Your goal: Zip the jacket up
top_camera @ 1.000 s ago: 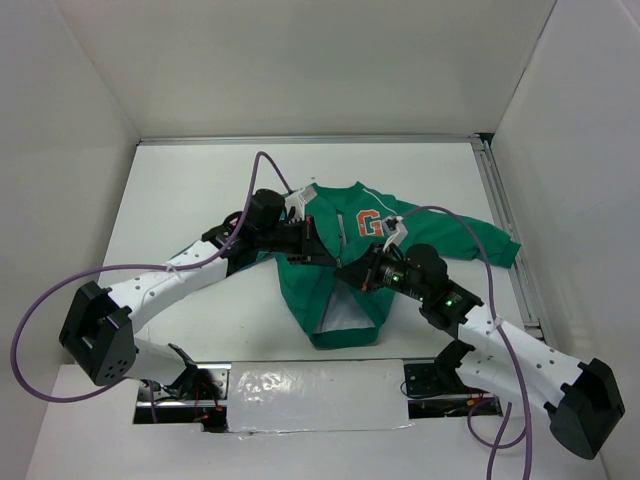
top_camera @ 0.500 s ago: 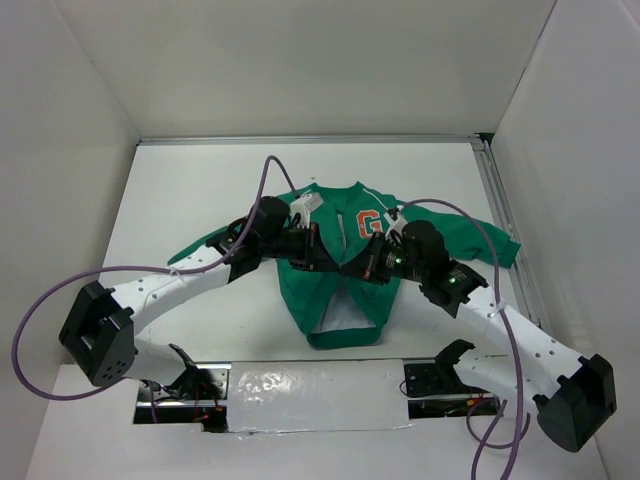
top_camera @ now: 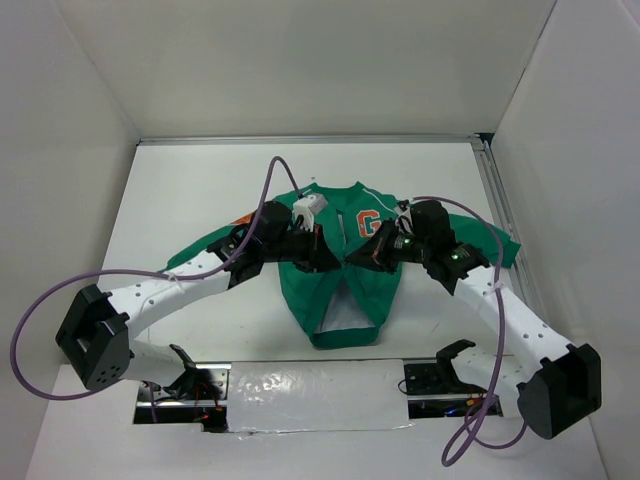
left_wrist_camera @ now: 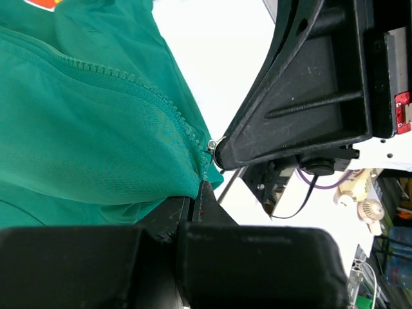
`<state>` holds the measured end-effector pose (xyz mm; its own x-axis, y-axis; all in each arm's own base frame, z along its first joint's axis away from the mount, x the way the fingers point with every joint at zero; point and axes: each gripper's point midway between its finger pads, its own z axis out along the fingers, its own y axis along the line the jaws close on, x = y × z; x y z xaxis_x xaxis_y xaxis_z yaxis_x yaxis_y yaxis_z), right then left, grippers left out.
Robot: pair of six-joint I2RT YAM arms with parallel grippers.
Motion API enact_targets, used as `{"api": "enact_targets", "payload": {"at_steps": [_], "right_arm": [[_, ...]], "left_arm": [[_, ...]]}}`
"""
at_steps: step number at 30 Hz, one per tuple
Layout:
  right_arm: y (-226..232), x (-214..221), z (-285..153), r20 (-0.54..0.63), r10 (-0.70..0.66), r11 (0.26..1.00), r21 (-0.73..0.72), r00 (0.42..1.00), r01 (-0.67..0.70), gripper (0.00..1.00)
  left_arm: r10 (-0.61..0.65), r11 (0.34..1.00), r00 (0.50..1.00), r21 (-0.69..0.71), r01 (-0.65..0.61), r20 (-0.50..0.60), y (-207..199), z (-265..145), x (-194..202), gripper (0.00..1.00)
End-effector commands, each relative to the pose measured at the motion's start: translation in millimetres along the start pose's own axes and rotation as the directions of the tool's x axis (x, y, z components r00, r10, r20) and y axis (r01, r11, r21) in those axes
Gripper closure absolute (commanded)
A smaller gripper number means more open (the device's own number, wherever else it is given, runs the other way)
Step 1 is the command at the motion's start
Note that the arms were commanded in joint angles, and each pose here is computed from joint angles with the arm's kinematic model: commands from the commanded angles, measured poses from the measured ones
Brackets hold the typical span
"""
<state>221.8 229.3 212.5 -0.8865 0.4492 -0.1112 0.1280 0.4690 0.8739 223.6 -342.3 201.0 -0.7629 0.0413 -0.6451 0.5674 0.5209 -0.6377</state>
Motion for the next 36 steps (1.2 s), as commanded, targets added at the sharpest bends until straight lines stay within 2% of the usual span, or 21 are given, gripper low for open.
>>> {"api": "enact_targets", "payload": {"at_steps": [1, 4, 5, 6, 9, 13, 15, 18, 20, 27, 31, 33, 34, 36], "right_arm": [[43, -48, -9, 0.221, -0.166, 0.982, -0.056, 0.961, 0.183, 1.00], [33, -40, -1, 0.189, -0.309, 0.951, 0.061, 0.932, 0.303, 1.00], [25, -42, 2, 0.187, -0.336, 0.941, 0.113, 0.923, 0.319, 1.00], [20, -38, 5, 0.158, -0.363, 0.929, 0.139, 0.918, 0.344, 1.00], [11, -29, 9, 0.101, -0.395, 0.914, 0.148, 0.913, 0.379, 1.00], [11, -22, 10, 0.076, -0.419, 0.901, 0.157, 0.905, 0.404, 1.00], [16, -22, 6, 0.080, -0.430, 0.897, 0.151, 0.899, 0.415, 1.00], [21, -21, 1, 0.079, -0.438, 0.893, 0.157, 0.896, 0.422, 1.00], [24, -20, 0, 0.071, -0.438, 0.893, 0.151, 0.896, 0.425, 1.00], [33, -9, -2, 0.030, -0.405, 0.910, 0.110, 0.914, 0.400, 1.00], [40, -7, -4, 0.031, -0.387, 0.919, 0.094, 0.922, 0.383, 1.00], [44, -6, -4, 0.029, -0.377, 0.925, 0.069, 0.926, 0.374, 1.00], [46, -4, -4, 0.026, -0.374, 0.926, 0.058, 0.927, 0.372, 1.00], [46, -3, -4, 0.019, -0.358, 0.933, 0.046, 0.933, 0.357, 1.00]], "left_arm": [[-0.038, 0.998, 0.977, -0.063, 0.025, -0.210, 16, -13, 61, 1.00], [-0.051, 0.994, 0.980, -0.106, 0.030, -0.194, 18, -12, 52, 1.00], [-0.050, 0.992, 0.980, -0.120, 0.027, -0.192, 20, -11, 49, 0.95], [-0.042, 0.992, 0.985, -0.126, 0.020, -0.169, 17, -11, 39, 0.83], [0.009, 0.990, 0.990, -0.136, -0.028, -0.138, 15, -10, 22, 0.58], [0.075, 0.980, 0.993, -0.175, -0.091, -0.096, 16, -15, 4, 0.35], [0.102, 0.974, 0.991, -0.192, -0.117, -0.086, 17, -19, 1, 0.18], [0.157, 0.958, 0.986, -0.232, -0.168, -0.063, 21, -27, -1, 0.01], [0.196, 0.941, 0.980, -0.276, -0.195, -0.025, 24, -33, -8, 0.01], [0.370, 0.894, 0.927, -0.294, -0.338, 0.060, -2, -20, -22, 0.01], [0.434, 0.868, 0.898, -0.300, -0.397, 0.069, -7, -12, -26, 0.01], [0.438, 0.859, 0.896, -0.327, -0.395, 0.070, -3, -9, -29, 0.07], [0.433, 0.858, 0.898, -0.342, -0.385, 0.076, -1, -8, -32, 0.16], [0.443, 0.846, 0.892, -0.368, -0.386, 0.083, 4, -4, -36, 0.23]]}}
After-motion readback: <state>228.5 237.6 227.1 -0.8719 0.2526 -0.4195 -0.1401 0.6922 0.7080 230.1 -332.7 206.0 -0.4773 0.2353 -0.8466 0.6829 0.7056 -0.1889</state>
